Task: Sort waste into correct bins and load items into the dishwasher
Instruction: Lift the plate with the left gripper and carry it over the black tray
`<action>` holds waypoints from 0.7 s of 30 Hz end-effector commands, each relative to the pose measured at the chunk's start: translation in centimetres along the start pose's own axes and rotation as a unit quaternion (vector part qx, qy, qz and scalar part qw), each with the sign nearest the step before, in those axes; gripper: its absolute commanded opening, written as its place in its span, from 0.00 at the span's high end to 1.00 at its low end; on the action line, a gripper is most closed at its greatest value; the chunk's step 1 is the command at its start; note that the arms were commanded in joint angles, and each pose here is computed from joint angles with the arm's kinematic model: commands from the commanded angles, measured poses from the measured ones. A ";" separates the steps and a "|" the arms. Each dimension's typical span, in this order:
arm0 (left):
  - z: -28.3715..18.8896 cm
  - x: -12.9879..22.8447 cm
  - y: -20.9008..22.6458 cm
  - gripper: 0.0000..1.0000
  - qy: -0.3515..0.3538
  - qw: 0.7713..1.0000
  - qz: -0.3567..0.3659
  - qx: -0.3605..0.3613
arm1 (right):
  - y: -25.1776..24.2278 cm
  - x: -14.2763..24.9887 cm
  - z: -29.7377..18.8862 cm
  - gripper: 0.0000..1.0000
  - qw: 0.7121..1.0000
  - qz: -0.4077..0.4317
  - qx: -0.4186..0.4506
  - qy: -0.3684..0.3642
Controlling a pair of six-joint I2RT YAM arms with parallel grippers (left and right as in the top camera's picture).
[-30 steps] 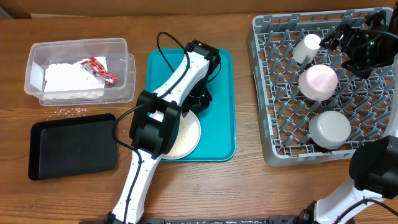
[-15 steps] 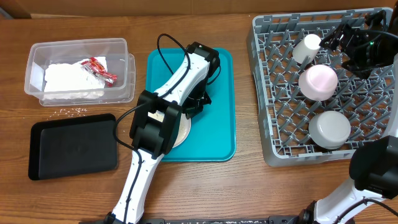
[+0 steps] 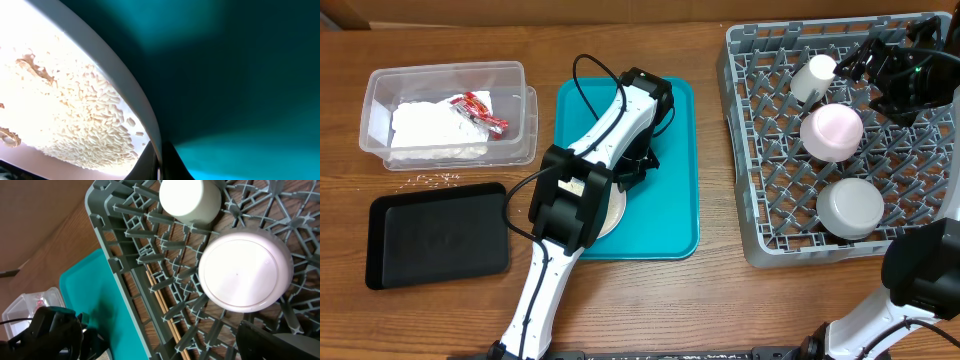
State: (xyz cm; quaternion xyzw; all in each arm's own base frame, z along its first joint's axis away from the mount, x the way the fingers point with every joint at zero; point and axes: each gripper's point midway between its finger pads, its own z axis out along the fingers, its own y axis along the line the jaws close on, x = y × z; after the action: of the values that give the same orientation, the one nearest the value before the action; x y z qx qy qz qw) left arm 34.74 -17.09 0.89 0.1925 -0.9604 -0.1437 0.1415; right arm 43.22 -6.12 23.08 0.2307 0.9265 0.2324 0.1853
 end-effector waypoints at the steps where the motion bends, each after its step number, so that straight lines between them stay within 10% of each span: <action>1: 0.5 0.1 0.3 0.96 0.007 1.000 0.009 -0.016 | 1.0 -0.4 -1.6 0.00 1.000 -0.011 -0.006 -0.023; 21: -6.5 -1.5 0.4 0.96 -0.064 0.996 0.049 0.048 | 1.0 -0.4 -1.6 0.00 1.000 -0.011 -0.006 -0.023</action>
State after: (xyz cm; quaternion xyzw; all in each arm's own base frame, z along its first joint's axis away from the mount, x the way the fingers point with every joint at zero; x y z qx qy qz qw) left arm 37.08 -18.03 4.43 0.1569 -0.9752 -0.1145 0.1062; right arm 43.23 -6.12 23.09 0.2306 0.9265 0.2324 0.1854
